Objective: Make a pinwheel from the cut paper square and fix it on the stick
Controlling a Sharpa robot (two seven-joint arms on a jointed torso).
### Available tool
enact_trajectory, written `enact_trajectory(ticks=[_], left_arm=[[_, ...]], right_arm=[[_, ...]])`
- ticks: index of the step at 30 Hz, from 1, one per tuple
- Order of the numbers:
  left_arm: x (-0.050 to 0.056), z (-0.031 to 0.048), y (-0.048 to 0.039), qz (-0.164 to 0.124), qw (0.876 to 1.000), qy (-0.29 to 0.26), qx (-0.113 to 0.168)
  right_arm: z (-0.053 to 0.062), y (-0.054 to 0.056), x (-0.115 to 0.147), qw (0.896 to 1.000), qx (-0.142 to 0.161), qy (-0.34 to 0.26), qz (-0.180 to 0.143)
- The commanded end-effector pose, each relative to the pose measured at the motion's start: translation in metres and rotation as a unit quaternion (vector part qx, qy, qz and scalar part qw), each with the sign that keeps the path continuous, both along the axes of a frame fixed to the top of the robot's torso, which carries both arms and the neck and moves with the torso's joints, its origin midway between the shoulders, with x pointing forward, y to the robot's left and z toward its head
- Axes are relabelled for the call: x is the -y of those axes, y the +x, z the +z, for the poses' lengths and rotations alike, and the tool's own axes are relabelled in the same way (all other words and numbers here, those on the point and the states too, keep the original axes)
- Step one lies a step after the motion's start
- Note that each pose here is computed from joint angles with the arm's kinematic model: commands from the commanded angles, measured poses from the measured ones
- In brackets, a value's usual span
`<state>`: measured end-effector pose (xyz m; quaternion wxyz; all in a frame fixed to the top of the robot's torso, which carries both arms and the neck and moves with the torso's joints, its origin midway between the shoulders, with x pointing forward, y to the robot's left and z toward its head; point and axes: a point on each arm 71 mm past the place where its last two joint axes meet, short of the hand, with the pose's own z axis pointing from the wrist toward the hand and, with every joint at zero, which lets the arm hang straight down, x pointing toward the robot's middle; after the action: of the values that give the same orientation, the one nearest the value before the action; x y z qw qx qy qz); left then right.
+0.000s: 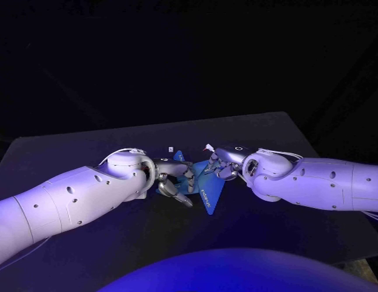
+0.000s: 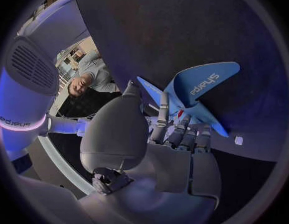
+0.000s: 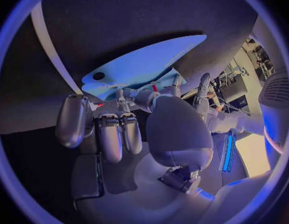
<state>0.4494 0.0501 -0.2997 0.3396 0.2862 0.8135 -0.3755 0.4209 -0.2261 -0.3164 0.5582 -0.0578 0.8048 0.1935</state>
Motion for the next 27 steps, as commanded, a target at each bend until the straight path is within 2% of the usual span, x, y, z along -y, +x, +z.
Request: enact_trajectory(ticks=[1,9,19,27], left_arm=[[0.002,0.0002,-0.0016,-0.005,1.0,-0.005,-0.006],[0.001,-0.0002,-0.0014,-0.004,1.0,-0.003,-0.008],[0.0,-0.0009,-0.0015,-0.002,1.0,0.0,-0.012],[-0.001,-0.0011,-0.0013,-0.001,1.0,0.0,-0.013]], right_arm=[[-0.005,-0.001,0.001,1.0,-0.025,-0.014,0.002],[-0.006,0.001,0.001,0.999,-0.028,-0.016,0.0],[-0.004,0.003,0.0,1.0,-0.009,-0.007,-0.004],[-0.006,0.01,0.0,1.0,-0.003,-0.012,-0.008]])
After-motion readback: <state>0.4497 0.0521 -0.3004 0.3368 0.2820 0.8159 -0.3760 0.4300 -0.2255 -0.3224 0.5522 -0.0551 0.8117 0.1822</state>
